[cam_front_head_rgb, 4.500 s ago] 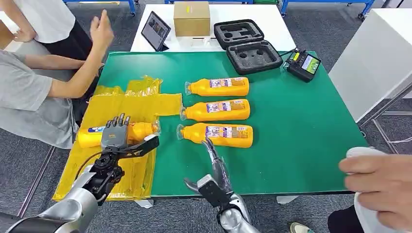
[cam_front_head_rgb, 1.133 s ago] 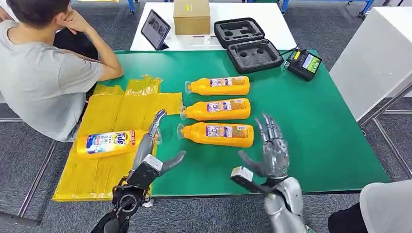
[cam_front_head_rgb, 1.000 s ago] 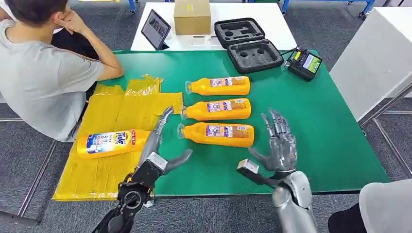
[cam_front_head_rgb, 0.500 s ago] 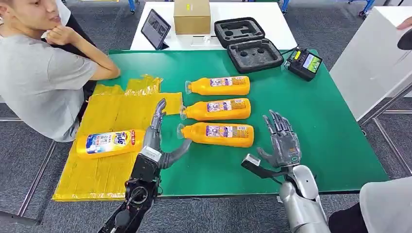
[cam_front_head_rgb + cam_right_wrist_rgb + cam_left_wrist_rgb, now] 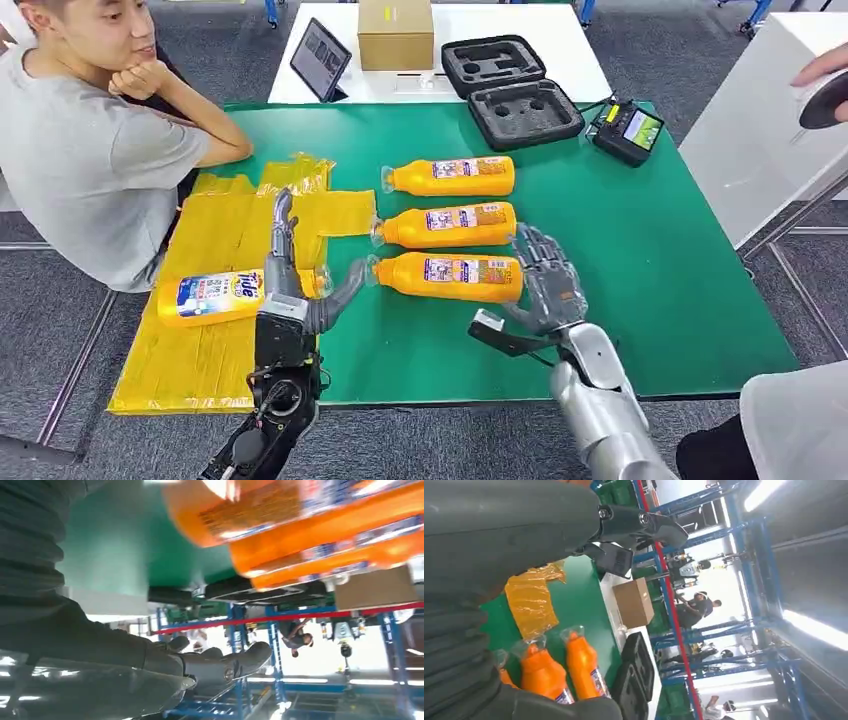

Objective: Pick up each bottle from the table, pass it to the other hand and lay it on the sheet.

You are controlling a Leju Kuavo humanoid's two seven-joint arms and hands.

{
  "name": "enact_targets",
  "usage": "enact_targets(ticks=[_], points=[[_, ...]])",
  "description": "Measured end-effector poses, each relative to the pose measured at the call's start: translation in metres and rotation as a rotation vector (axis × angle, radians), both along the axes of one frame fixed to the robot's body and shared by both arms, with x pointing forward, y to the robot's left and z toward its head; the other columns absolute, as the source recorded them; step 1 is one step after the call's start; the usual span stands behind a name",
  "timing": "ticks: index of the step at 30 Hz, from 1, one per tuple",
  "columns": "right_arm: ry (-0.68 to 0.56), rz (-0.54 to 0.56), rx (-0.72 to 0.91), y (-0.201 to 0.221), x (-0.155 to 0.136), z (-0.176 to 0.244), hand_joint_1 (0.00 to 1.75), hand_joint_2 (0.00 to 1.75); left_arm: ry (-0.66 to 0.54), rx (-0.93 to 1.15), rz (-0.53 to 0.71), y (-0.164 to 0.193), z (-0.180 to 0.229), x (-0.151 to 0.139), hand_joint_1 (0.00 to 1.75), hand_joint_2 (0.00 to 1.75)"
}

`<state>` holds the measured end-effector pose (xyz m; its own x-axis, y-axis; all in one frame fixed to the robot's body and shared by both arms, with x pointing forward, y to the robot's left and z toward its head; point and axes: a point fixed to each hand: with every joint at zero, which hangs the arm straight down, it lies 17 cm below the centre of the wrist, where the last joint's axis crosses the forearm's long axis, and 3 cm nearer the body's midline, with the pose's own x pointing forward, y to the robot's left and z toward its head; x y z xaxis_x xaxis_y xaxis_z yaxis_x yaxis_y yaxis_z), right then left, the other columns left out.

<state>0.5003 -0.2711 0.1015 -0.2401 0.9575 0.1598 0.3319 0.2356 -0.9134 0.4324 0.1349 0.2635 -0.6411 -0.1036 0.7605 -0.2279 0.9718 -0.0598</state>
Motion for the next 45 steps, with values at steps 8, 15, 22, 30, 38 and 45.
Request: enact_targets(ticks=[8, 15, 22, 30, 38, 45], points=[[0.018, 0.079, 0.044, 0.047, 0.014, 0.005, 0.00, 1.75, -0.005, -0.006, -0.006, -0.002, 0.003, 0.000, 0.00, 1.75], [0.028, 0.129, 0.104, 0.079, 0.025, 0.013, 0.00, 1.75, -0.017, -0.004, -0.012, -0.004, 0.008, 0.001, 0.00, 1.75], [0.075, 0.155, 0.155, 0.102, 0.034, 0.013, 0.00, 1.75, -0.018, -0.004, -0.021, -0.006, 0.009, 0.004, 0.00, 1.75], [0.135, 0.163, 0.175, 0.118, 0.041, 0.008, 0.00, 1.75, -0.007, 0.004, -0.041, -0.010, 0.005, 0.008, 0.00, 1.75], [0.197, 0.161, 0.171, 0.123, 0.041, -0.004, 0.00, 1.75, -0.003, -0.003, -0.025, -0.007, 0.005, 0.009, 0.00, 1.75], [0.236, 0.134, 0.122, 0.121, 0.041, -0.016, 0.00, 1.75, 0.004, -0.011, -0.041, -0.008, 0.003, 0.011, 0.00, 1.75]])
